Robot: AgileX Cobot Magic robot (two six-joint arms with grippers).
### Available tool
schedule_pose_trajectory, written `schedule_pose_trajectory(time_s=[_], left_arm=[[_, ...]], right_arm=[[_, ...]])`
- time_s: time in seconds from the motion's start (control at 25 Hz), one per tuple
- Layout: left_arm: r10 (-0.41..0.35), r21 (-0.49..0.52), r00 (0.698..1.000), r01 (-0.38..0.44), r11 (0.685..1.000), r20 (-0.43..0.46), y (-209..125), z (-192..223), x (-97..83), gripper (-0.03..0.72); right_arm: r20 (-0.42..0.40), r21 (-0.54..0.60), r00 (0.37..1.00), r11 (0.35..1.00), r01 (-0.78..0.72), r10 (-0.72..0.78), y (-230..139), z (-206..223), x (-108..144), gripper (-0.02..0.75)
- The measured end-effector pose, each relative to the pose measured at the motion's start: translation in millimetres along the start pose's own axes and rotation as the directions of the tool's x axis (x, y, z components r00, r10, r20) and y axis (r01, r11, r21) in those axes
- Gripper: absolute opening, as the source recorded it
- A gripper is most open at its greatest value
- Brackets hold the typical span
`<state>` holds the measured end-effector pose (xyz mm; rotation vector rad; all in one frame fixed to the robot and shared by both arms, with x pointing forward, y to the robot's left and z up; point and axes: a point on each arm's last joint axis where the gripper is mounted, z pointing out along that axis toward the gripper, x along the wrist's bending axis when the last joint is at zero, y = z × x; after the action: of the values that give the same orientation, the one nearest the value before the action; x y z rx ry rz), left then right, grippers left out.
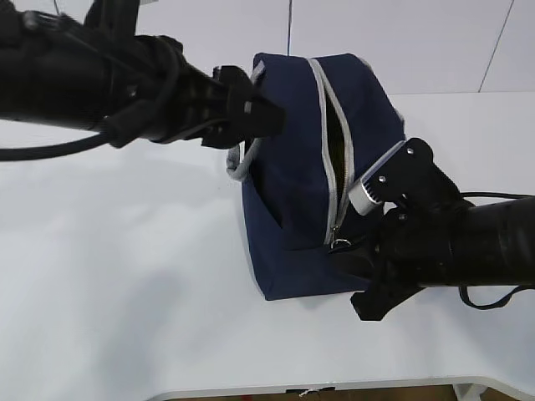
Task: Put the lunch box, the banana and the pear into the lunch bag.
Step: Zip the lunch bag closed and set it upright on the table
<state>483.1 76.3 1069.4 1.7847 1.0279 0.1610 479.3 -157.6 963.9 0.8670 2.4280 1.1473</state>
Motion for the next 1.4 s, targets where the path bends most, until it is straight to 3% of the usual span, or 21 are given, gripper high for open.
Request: schedule_pose_trajectory(time_s=[0.64, 1.2, 1.28, 1.4], left_arm=[[0.039, 0.004, 0.996, -0.039, 0.999, -0.079, -48.8, 6.7, -16.1, 0.509], [-0.012, 0.028, 0.99, 0.016, 0.999, -0.137, -61.4, 25.7, -8.5, 0.498], [-0.029, 0.031, 0.99, 0.034, 0.999, -0.14, -62.5, 26.9, -8.0, 0.437], [-0.036, 0.038, 0.99, 0.041, 0.998, -0.136, -63.4, 27.4, -8.3, 0.212]], right_arm=[[0.0, 0.0, 1.0, 1.0, -0.018, 0.018, 0.0, 0.0, 0.0, 0.018], [0.0, 0.0, 1.0, 1.0, -0.019, 0.019, 0.0, 0.0, 0.0, 0.018], [0.0, 0.0, 1.0, 1.0, -0.02, 0.02, 0.0, 0.0, 0.0, 0.018], [0.0, 0.0, 1.0, 1.0, -0.02, 0.02, 0.0, 0.0, 0.0, 0.018]])
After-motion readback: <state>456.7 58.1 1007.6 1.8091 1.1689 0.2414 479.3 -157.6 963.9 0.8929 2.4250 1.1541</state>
